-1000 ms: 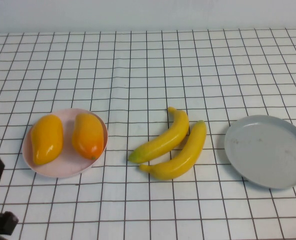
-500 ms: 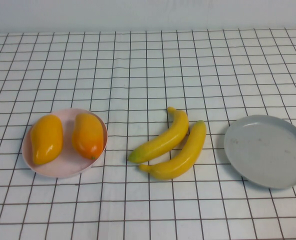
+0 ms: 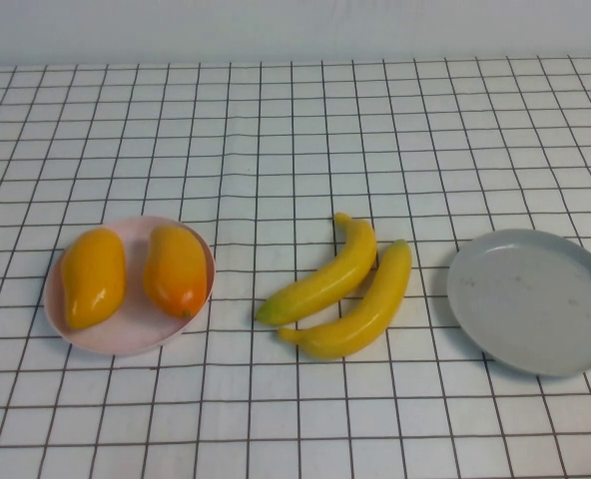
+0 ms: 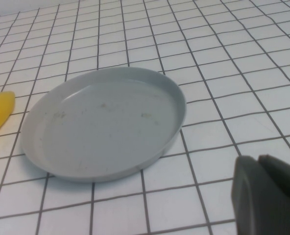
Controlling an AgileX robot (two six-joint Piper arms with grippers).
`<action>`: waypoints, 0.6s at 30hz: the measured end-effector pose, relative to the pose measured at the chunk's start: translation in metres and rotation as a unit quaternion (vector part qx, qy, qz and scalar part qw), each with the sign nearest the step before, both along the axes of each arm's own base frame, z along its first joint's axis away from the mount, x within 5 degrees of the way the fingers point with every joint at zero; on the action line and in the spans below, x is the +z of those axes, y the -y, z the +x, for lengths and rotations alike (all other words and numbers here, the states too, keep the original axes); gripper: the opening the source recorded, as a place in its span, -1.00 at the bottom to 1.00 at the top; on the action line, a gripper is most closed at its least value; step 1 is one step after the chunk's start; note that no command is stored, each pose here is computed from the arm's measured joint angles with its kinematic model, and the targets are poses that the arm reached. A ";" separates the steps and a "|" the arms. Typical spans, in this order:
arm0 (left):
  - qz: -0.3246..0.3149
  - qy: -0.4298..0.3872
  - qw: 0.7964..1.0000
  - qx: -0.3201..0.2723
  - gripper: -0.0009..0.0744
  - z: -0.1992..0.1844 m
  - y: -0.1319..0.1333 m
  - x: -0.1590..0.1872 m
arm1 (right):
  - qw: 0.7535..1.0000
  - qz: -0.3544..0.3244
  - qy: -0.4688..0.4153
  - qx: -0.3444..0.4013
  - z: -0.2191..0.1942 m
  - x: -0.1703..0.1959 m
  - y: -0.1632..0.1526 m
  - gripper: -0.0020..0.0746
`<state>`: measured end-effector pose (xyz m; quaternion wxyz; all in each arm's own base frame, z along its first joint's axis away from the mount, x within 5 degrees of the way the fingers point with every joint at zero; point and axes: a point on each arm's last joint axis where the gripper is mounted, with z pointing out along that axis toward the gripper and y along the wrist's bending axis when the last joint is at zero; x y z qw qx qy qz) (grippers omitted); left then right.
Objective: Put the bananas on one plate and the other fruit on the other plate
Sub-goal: Put another type of fruit in the right plate
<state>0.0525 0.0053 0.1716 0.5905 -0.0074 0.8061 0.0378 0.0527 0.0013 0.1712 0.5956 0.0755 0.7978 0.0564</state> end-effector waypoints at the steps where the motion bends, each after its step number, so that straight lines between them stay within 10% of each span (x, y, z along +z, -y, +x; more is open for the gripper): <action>1: 0.000 0.000 1.000 -0.006 -0.98 0.000 0.001 0.000 | 1.000 0.000 0.000 0.000 0.000 0.000 0.000 -0.99; 18: 0.000 0.002 0.994 -0.113 -0.98 0.000 0.012 0.000 | 1.000 0.000 0.000 0.000 0.000 0.000 0.000 -0.99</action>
